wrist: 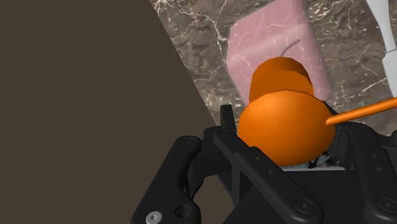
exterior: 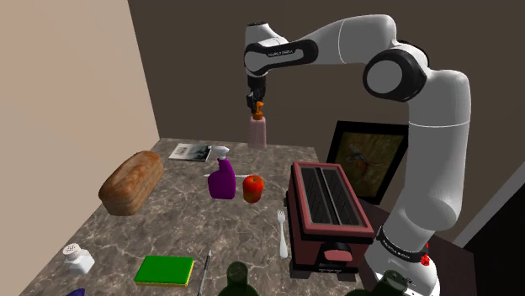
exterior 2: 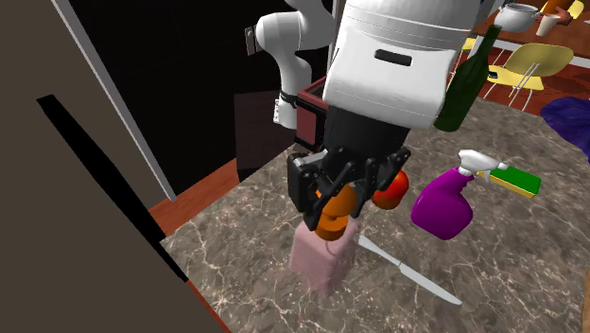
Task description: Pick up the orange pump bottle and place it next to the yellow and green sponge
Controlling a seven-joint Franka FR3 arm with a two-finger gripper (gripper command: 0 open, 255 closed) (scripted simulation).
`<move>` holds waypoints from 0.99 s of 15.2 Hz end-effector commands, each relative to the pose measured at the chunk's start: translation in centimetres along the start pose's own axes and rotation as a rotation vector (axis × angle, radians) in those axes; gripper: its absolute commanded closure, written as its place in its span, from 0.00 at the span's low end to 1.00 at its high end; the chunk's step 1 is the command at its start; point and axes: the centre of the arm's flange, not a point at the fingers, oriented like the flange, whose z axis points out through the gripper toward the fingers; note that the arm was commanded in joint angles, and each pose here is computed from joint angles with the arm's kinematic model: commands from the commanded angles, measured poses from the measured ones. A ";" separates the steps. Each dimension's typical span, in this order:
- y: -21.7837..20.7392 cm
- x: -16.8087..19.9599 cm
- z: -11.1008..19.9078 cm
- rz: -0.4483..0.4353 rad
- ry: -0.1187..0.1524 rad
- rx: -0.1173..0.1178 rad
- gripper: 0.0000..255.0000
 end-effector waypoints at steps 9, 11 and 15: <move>-12.4 -2.6 -2.7 0.000 0.000 0.000 1.00; -14.9 -3.1 -3.2 0.000 0.000 0.000 1.00; -20.0 -4.2 -4.3 0.000 0.000 0.000 1.00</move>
